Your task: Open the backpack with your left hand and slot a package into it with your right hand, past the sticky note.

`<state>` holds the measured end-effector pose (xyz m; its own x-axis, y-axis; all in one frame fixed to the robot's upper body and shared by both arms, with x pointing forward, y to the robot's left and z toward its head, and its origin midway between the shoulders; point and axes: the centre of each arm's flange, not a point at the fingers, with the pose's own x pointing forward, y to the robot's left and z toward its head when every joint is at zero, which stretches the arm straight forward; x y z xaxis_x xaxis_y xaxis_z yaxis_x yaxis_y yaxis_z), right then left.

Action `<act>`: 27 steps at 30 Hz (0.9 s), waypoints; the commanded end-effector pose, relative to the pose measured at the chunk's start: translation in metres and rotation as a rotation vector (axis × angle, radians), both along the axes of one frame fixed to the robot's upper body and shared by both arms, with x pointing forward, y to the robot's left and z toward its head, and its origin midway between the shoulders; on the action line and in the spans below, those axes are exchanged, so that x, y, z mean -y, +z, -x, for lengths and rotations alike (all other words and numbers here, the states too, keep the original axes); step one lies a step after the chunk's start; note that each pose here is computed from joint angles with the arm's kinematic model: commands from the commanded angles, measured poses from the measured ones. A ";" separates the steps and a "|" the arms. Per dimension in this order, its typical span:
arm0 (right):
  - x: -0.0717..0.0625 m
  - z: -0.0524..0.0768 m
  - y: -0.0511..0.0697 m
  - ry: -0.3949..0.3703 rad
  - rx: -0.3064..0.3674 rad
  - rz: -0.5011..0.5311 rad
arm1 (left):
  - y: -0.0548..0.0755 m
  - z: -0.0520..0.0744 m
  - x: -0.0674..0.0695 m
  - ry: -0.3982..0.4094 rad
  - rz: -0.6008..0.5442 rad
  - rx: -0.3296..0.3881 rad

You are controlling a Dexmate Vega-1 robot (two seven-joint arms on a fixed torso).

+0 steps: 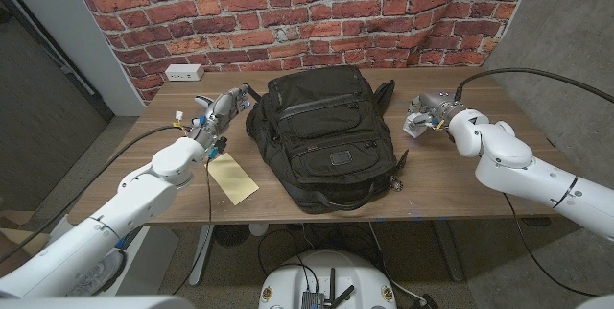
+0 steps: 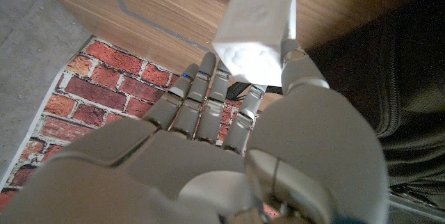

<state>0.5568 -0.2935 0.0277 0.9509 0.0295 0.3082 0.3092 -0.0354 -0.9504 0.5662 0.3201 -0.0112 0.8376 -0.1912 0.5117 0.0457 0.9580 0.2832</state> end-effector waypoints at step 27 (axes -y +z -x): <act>-0.022 0.017 -0.003 -0.029 0.029 -0.028 | 0.012 0.040 -0.001 0.036 -0.321 0.151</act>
